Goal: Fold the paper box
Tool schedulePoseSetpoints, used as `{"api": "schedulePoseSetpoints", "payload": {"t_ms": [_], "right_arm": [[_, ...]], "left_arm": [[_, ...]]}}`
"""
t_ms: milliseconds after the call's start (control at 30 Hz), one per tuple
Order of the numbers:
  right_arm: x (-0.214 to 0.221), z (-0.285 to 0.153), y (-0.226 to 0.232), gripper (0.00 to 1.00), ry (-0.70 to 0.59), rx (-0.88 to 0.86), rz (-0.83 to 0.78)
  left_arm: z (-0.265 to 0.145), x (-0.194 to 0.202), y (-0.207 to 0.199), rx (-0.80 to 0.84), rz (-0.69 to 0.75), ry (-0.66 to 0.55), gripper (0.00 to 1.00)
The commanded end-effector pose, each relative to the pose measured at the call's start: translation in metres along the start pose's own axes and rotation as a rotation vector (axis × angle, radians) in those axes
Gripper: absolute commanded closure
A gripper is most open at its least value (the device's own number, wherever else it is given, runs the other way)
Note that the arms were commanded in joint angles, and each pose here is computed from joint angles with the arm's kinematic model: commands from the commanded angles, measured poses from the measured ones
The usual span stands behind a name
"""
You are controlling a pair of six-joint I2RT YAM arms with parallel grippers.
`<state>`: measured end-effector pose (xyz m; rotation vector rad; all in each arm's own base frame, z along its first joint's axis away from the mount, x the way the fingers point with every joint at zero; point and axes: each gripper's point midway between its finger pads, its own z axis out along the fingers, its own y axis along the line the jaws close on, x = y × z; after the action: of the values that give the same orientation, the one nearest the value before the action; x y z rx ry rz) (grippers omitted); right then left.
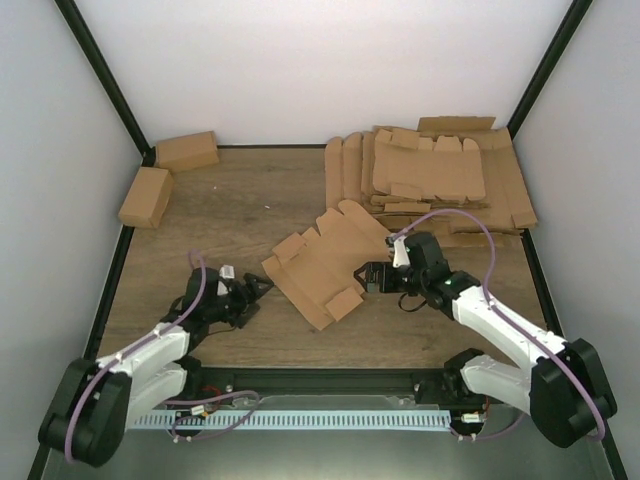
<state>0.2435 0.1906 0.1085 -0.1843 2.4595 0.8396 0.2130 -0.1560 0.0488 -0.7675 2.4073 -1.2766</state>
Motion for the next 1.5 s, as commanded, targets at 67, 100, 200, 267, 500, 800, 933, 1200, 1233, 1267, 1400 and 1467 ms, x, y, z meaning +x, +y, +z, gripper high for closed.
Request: {"api": "schedulePoseSetpoints", "payload": {"t_ms": [67,100,200,267,500,800,933,1200,1233,1267,1400,1467], "right_arm": [[-0.005,-0.011,0.007,0.00,-0.030,-0.026,-0.004],[-0.004,-0.012,0.008,0.00,-0.029,-0.030,-0.001],[-0.001,-0.014,0.008,0.01,-0.028,-0.033,0.008],[0.000,-0.018,0.009,0.02,-0.034,-0.038,0.007],[0.006,-0.026,0.011,0.07,-0.051,-0.061,0.022],[0.005,-0.029,0.011,0.07,-0.051,-0.049,0.033],[-0.009,-0.033,0.008,0.06,-0.087,0.004,0.033],[-0.036,-0.031,-0.013,0.05,-0.133,0.171,0.047],[-0.037,-0.030,-0.019,0.05,-0.131,0.205,0.060],[-0.037,-0.028,-0.023,0.05,-0.124,0.224,0.061],[-0.034,-0.018,-0.023,0.06,-0.104,0.204,0.039],[-0.031,-0.014,-0.019,0.07,-0.087,0.176,0.027]], "left_arm": [[0.027,0.000,-0.036,0.045,0.095,0.016,0.04],[0.032,0.000,-0.037,0.035,0.101,0.017,0.04],[0.046,0.005,-0.037,0.023,0.086,0.039,0.09],[0.053,0.008,-0.037,0.033,0.068,0.048,0.13],[0.085,0.005,-0.034,-0.005,0.077,0.074,0.54],[0.068,-0.019,-0.032,-0.218,0.182,-0.019,0.96],[0.039,-0.021,-0.045,-0.312,0.323,0.021,0.96],[-0.010,0.004,-0.038,-0.412,0.524,0.214,0.96],[-0.015,0.007,-0.037,-0.421,0.536,0.224,0.96],[-0.019,0.010,-0.038,-0.418,0.544,0.237,0.96],[-0.029,0.023,-0.060,-0.320,0.581,0.278,0.96],[-0.034,0.022,-0.069,-0.294,0.604,0.264,0.96]]}}
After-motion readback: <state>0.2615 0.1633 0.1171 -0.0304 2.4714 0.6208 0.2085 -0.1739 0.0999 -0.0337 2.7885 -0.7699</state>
